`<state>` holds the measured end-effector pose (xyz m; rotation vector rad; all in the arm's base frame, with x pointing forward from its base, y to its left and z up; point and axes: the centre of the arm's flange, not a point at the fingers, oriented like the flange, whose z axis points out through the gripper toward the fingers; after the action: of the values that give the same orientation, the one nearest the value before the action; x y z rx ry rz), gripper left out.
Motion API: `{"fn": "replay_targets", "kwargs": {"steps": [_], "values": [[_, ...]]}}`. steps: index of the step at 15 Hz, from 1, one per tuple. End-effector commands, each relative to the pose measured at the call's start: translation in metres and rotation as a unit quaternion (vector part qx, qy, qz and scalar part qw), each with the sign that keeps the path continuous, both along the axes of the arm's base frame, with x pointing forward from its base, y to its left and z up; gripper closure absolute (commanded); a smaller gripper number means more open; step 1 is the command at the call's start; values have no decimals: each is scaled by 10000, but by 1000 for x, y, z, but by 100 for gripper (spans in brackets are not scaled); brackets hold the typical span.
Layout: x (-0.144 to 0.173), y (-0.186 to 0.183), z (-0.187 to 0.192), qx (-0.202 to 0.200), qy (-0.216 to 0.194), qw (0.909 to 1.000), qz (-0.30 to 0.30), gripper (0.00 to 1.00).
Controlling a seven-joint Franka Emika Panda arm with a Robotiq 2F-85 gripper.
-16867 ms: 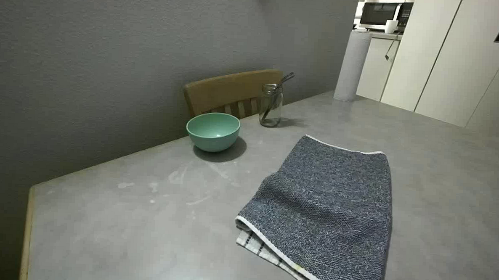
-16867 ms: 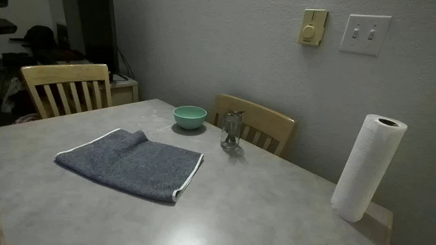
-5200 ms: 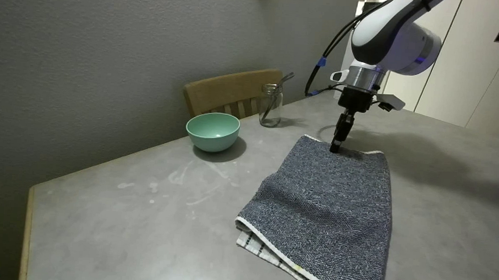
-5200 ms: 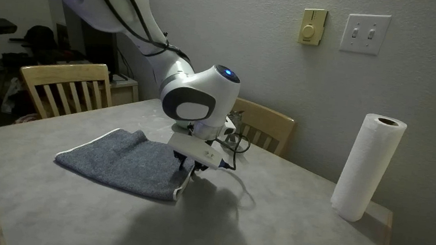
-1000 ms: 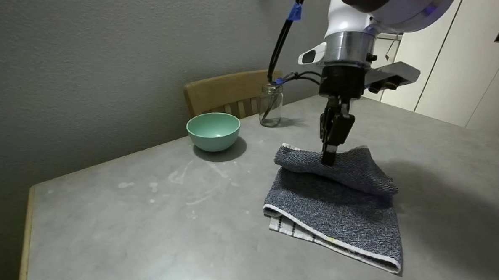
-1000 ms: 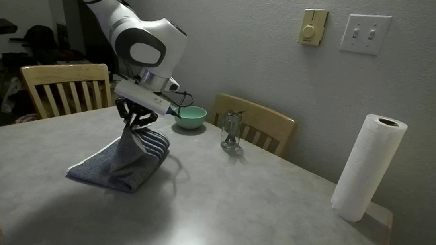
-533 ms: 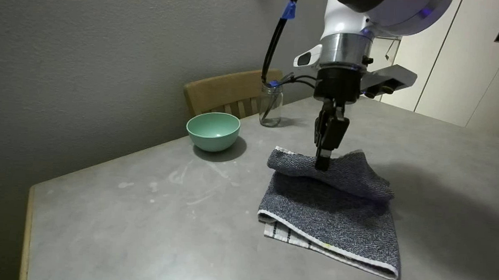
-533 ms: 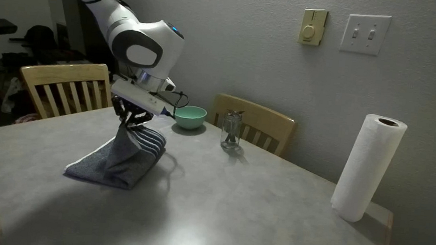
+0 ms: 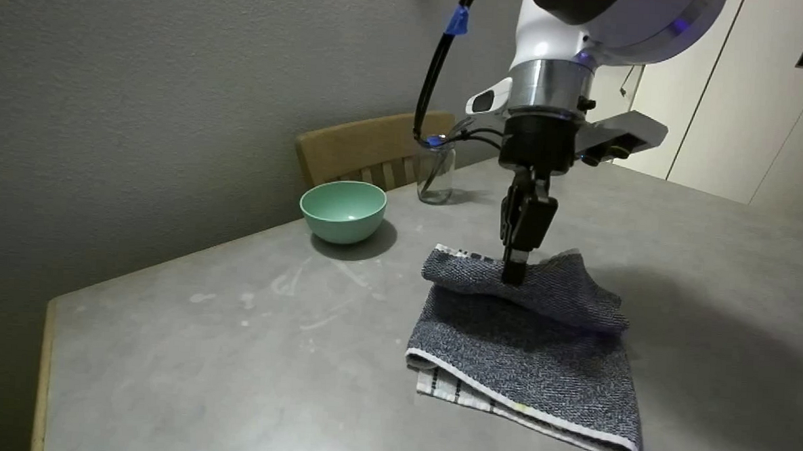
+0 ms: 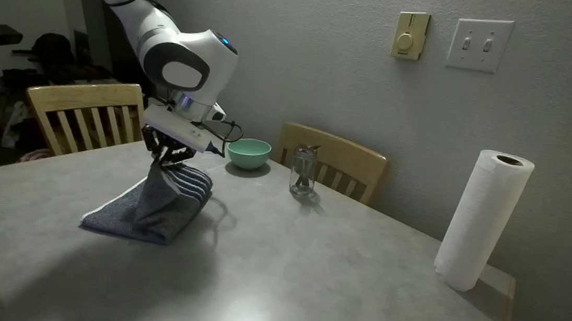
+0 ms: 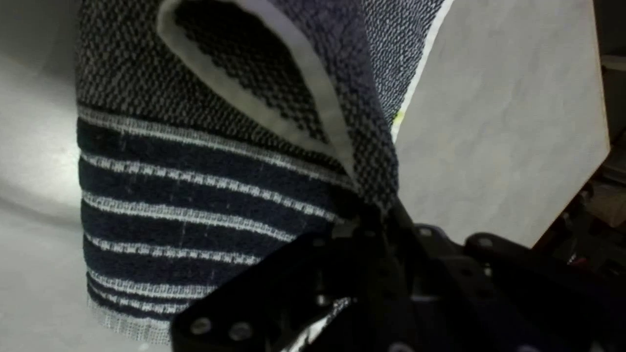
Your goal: Fold the towel in half
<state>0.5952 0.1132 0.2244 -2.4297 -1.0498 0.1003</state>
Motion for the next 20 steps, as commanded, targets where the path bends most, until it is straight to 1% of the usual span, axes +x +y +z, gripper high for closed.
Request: {"fn": "replay_targets", "kwargs": {"steps": [1, 6, 10, 11, 12, 13, 14, 15, 16, 19, 20], "values": [[3, -2, -11, 194, 82, 9998, 45, 98], [6, 2, -20, 194, 167, 9996, 149, 98], [15, 12, -23, 166, 319, 9985, 416, 98], [17, 15, -24, 132, 387, 9979, 492, 92], [20, 18, -24, 98, 432, 9973, 584, 89], [21, 21, -23, 75, 479, 9965, 683, 89], [23, 26, -22, 10, 506, 9956, 794, 64], [25, 30, -20, -54, 517, 9944, 920, 63], [26, 35, -17, -119, 543, 9929, 1054, 57], [28, 48, -5, -268, 530, 9882, 1414, 35], [29, 50, -1, -324, 502, 9868, 1507, 30]]}}
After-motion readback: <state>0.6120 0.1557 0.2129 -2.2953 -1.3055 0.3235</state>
